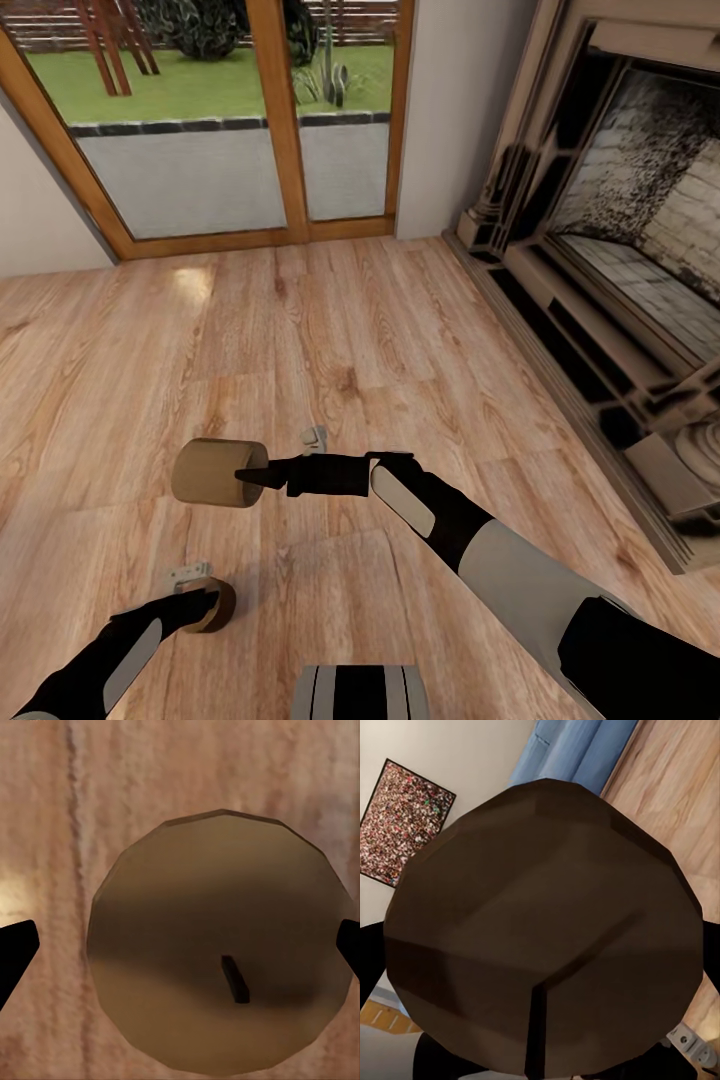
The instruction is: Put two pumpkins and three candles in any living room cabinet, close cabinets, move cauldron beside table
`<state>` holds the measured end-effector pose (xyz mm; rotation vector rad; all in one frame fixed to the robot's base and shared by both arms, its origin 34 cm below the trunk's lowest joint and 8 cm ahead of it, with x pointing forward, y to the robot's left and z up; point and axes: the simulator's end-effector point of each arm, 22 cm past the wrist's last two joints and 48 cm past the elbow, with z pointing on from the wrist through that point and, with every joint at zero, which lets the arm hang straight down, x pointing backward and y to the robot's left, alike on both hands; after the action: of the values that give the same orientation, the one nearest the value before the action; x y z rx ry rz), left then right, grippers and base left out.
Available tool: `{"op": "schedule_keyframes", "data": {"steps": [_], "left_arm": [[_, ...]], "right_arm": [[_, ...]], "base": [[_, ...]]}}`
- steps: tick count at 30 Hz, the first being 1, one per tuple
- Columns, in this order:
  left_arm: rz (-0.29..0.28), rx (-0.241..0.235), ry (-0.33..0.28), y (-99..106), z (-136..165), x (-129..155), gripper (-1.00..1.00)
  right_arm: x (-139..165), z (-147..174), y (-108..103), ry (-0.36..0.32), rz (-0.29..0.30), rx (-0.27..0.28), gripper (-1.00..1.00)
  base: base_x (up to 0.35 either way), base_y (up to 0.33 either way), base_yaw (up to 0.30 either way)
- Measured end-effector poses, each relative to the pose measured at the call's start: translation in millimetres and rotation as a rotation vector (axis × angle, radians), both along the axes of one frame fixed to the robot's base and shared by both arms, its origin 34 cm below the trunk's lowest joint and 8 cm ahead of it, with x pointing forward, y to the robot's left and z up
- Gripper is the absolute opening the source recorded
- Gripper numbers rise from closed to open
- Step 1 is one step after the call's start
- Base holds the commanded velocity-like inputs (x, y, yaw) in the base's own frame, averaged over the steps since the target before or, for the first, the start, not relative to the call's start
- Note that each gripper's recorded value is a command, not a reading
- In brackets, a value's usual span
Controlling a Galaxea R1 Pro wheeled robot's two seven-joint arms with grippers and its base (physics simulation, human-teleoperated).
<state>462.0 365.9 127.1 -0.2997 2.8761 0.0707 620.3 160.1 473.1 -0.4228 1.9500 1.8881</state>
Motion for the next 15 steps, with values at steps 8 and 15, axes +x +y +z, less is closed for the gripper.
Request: {"op": "schedule_keyframes", "data": {"steps": [8, 15], "left_arm": [[-0.002, -0.010, 0.000, -3.0, -0.6, -0.5, 1.00], [-0.004, -0.017, 0.001, -4.9, -1.1, -1.1, 1.00]], "right_arm": [[0.1, -0.3, 0.0, 0.000, 0.000, -0.001, -1.00], [-0.1, -0.5, 0.0, 0.000, 0.000, -0.002, -1.00]], "base": [[0.000, 0.000, 0.000], [0.000, 0.000, 0.000]]}}
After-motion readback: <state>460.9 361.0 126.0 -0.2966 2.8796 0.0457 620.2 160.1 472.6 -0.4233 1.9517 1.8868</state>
